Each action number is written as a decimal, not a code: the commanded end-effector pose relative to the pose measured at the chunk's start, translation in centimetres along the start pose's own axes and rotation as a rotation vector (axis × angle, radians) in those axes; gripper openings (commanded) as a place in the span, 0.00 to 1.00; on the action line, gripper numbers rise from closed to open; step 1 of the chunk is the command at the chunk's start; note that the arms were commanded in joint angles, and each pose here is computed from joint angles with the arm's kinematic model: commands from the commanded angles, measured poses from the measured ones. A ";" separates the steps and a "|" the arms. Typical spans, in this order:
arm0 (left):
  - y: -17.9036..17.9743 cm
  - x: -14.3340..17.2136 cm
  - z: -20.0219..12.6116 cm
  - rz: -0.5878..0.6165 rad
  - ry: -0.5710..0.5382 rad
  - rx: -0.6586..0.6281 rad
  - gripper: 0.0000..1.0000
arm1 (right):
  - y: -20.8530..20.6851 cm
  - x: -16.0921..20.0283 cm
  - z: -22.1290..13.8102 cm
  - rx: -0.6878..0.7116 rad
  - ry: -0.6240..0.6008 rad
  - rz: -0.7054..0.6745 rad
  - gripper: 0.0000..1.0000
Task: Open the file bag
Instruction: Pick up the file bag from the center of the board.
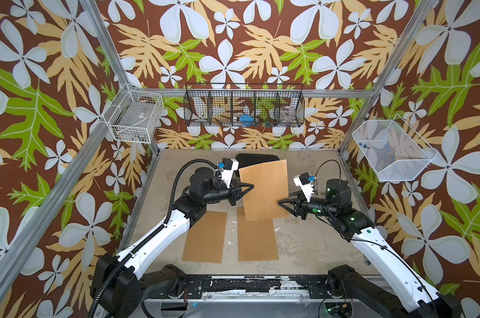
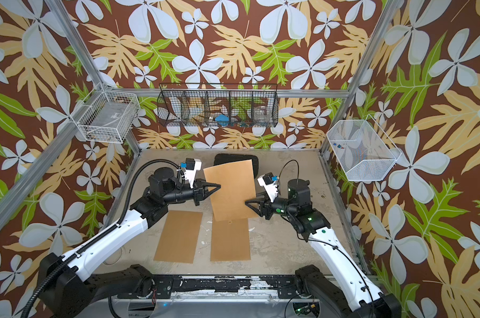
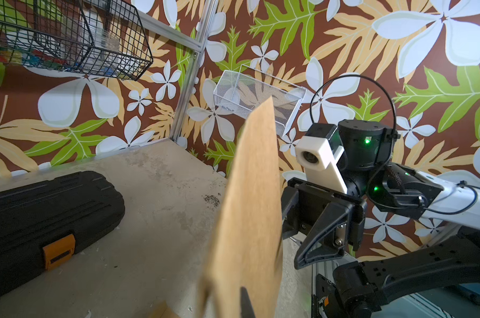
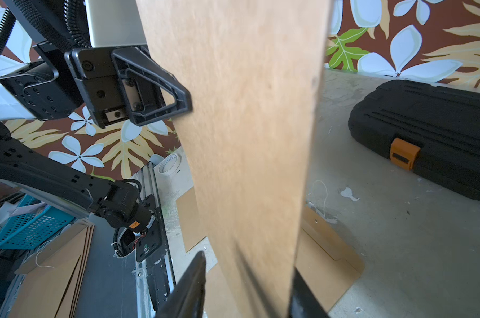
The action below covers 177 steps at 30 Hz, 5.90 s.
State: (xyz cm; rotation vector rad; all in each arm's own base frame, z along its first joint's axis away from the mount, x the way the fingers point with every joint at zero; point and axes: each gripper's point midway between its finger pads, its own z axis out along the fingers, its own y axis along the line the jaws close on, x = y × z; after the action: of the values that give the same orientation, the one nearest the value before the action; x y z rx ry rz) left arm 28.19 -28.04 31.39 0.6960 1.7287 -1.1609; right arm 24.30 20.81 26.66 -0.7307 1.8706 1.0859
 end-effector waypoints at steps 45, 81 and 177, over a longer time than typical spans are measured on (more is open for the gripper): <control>7.6 -4.3 -3.1 -0.252 -0.164 -0.591 0.99 | -1.8 -1.1 1.1 0.446 -0.006 0.078 0.00; 2.5 -7.0 7.7 -0.237 -0.043 -0.564 0.73 | -0.6 -0.3 4.6 0.676 0.074 -0.026 0.00; 19.6 16.6 1.0 -0.467 0.184 -0.749 0.38 | -15.5 10.7 11.9 0.281 0.263 0.557 0.68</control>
State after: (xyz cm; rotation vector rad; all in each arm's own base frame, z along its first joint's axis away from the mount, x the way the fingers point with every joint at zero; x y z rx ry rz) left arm 36.97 -21.36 7.84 -0.0804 2.3806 -0.6204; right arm 35.20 22.60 7.12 -0.1701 2.5142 0.9959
